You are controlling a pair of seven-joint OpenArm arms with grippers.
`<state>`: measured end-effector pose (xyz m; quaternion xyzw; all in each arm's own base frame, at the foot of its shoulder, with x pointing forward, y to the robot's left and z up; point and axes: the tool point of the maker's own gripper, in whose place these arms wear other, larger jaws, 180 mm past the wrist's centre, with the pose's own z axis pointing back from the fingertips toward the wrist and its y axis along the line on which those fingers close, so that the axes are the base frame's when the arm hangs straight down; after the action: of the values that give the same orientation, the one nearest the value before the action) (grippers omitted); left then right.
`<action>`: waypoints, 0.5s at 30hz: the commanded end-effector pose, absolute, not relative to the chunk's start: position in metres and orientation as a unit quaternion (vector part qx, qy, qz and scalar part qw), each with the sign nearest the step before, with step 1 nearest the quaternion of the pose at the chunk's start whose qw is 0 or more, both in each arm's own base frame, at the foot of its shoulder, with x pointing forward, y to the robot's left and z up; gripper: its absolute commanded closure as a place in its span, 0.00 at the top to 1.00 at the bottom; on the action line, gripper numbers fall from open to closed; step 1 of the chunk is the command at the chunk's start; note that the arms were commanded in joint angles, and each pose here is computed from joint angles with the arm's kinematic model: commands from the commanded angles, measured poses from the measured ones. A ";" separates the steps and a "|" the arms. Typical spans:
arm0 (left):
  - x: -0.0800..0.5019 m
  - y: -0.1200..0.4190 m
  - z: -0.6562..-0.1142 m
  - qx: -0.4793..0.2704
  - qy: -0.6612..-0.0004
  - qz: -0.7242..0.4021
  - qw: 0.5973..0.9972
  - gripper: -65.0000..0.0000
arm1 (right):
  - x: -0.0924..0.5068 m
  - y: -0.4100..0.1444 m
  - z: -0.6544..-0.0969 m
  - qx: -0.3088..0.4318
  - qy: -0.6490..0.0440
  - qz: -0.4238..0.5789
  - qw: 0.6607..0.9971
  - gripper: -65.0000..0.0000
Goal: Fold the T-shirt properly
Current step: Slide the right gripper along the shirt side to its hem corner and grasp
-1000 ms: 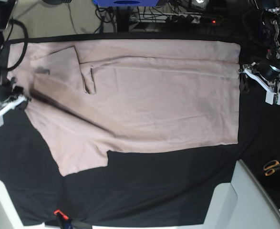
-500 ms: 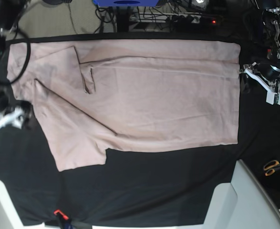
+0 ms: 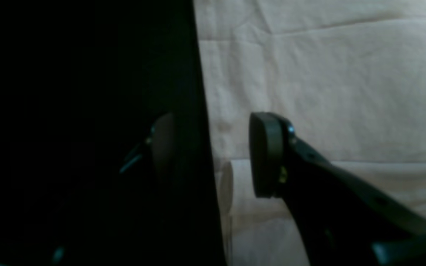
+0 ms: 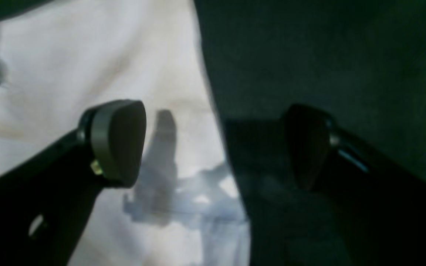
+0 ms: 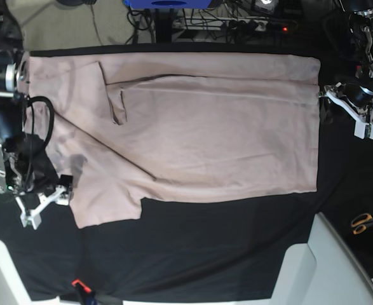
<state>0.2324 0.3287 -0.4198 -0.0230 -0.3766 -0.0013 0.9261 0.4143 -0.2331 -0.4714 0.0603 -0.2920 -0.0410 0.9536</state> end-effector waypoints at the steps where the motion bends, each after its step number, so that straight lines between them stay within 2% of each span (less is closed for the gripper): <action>1: 0.241 0.336 -0.406 -0.015 -0.397 -0.007 0.918 0.48 | 0.437 -0.241 -0.452 0.057 -0.324 -0.044 0.943 0.87; 11: 0.241 0.336 -0.406 -0.016 -0.397 -0.006 0.918 0.48 | 0.429 -0.214 -0.475 0.070 -0.307 -0.029 0.949 0.86; 15: 0.242 0.336 -0.406 -0.016 -0.397 -0.006 0.918 0.48 | 0.430 -0.206 -0.476 0.076 -0.307 -0.026 0.948 0.71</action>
<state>0.2330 0.3295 -0.4193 -0.0222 -0.3771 -0.0012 0.9259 0.4181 -0.2071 -0.4877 0.0683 -0.2949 -0.0301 0.9526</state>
